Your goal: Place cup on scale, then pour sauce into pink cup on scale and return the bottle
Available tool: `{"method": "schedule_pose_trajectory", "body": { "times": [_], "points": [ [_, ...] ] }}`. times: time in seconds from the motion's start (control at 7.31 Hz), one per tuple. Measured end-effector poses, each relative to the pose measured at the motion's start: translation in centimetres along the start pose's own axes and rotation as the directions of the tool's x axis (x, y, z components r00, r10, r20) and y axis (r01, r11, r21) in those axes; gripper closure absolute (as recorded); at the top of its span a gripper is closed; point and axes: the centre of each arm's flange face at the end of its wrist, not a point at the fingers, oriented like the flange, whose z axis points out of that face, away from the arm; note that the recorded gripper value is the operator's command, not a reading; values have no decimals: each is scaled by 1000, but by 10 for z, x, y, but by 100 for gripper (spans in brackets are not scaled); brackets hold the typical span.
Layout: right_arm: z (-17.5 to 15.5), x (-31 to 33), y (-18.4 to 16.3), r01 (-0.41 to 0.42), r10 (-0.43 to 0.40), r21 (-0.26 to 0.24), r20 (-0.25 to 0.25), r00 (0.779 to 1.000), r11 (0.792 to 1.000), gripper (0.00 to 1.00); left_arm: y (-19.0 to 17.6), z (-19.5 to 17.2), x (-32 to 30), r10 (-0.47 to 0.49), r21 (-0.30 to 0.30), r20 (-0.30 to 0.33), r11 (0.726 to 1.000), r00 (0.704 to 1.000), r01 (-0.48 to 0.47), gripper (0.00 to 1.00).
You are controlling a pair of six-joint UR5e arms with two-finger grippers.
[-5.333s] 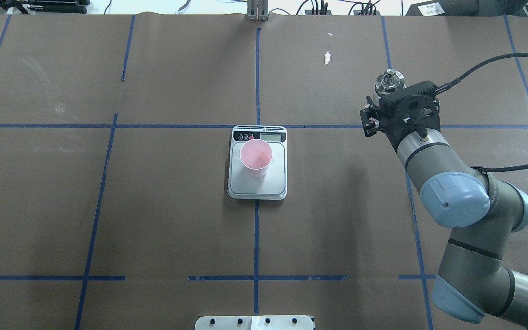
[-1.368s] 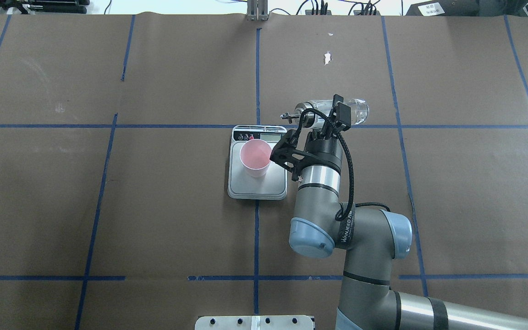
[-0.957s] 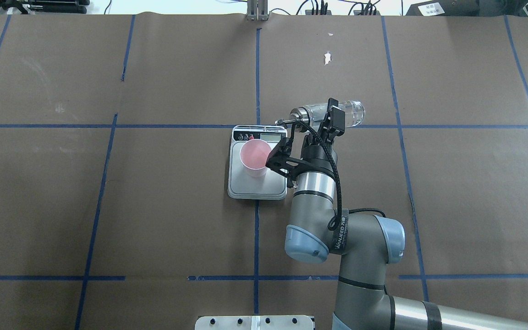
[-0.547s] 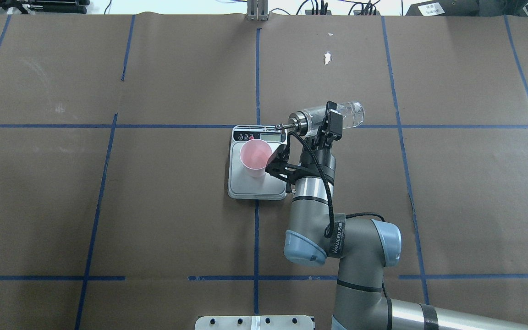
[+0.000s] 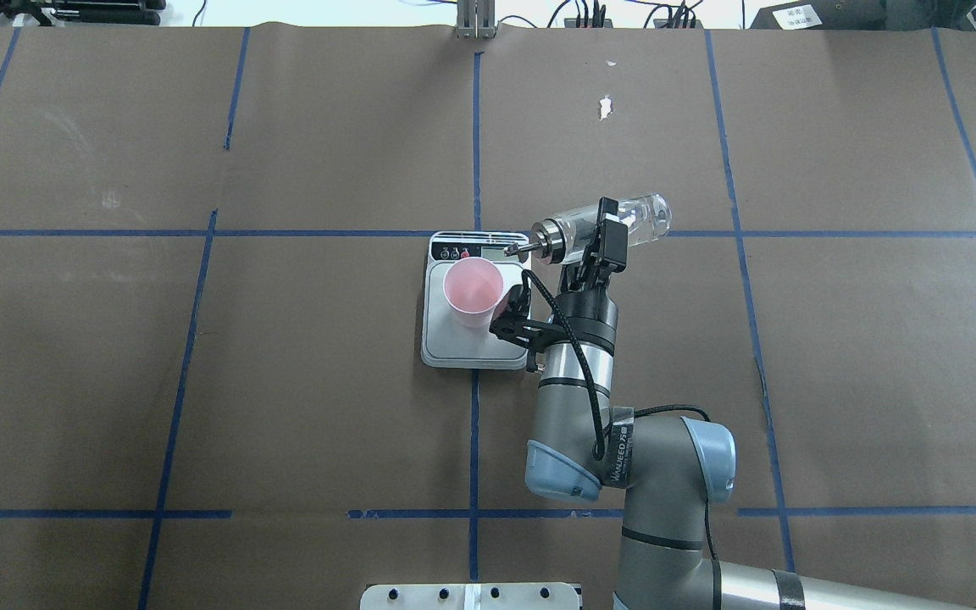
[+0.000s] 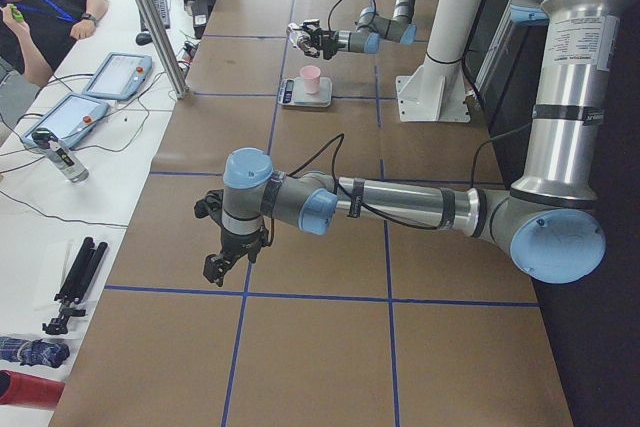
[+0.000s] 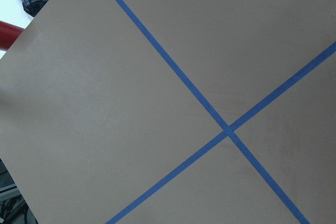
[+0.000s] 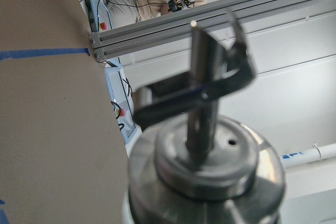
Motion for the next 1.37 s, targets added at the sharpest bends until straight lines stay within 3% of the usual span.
{"method": "schedule_pose_trajectory", "body": {
  "times": [1.37],
  "points": [
    [-4,-9,3,101,-91,57,-151,984,993,100,2,2,-1,-2,-5,-2,1000,1000,2,0]
  ]
}}
